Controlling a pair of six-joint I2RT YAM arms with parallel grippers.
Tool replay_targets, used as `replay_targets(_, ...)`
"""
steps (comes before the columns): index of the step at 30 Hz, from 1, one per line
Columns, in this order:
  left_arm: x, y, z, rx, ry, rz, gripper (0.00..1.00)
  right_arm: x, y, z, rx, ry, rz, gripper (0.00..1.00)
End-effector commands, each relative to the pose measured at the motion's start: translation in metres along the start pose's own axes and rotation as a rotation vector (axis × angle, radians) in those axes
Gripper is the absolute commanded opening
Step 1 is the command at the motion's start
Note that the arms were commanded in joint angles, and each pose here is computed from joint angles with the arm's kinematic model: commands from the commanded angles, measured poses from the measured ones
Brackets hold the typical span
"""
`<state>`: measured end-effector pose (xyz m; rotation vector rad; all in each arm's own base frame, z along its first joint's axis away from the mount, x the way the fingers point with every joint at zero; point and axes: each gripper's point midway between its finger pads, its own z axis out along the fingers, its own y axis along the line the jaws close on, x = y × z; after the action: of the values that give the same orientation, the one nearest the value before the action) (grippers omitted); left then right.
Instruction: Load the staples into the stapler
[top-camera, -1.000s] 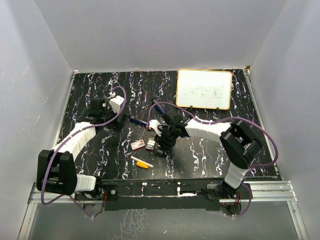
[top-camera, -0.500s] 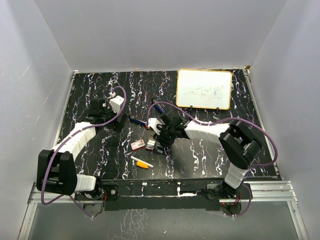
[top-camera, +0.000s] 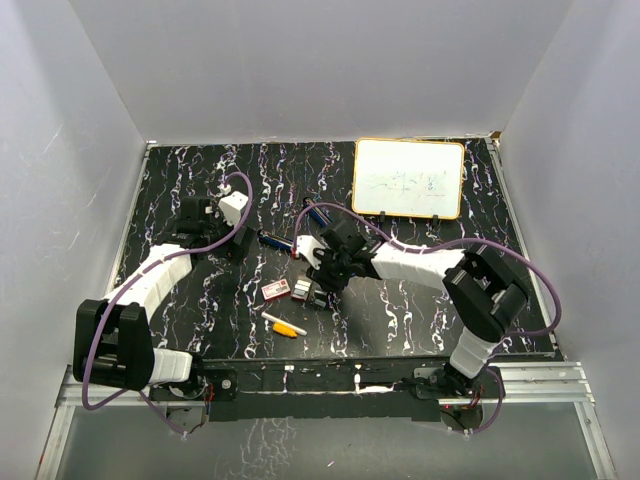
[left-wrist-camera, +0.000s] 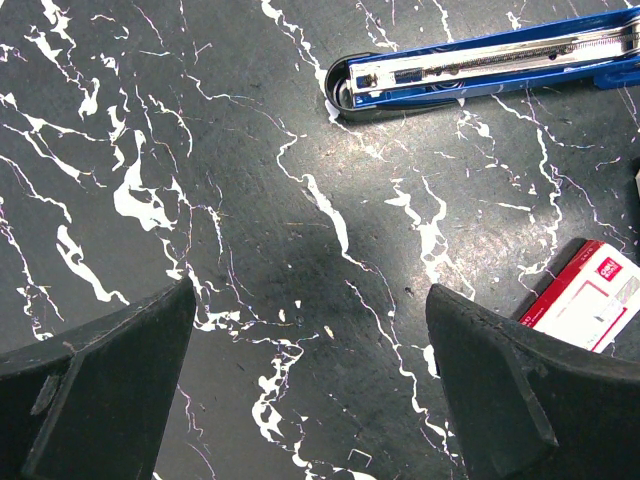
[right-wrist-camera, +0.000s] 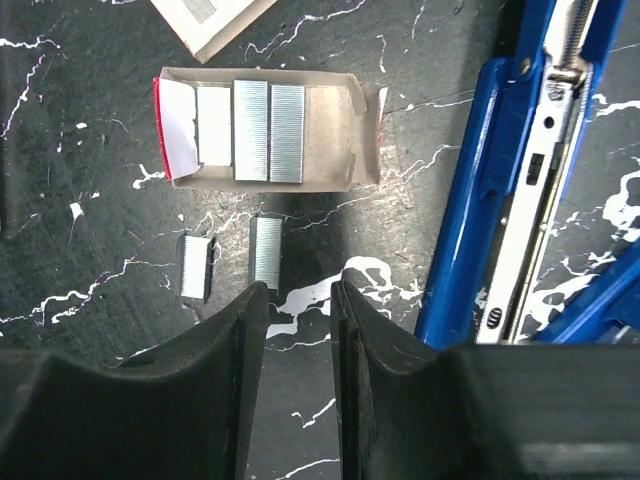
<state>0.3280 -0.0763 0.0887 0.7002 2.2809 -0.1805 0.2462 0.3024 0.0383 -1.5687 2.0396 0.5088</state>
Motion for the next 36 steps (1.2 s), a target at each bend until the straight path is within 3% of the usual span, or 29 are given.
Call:
replay_targets(1,-0.01,-0.002,-0.007,0.014,-0.03,-0.003,0.97,-0.025,-0.011,-0.017,0.07,-0.087,-0.039,0.35)
replay_targets(14,-0.011,-0.002,-0.007,0.015,-0.034,-0.003,0.97,-0.005,0.004,-0.016,0.026,-0.076,-0.062,0.46)
replay_targets(36,-0.01,-0.001,-0.008,0.009,-0.031,0.0,0.97,-0.002,0.007,0.001,0.017,-0.065,-0.05,0.45)
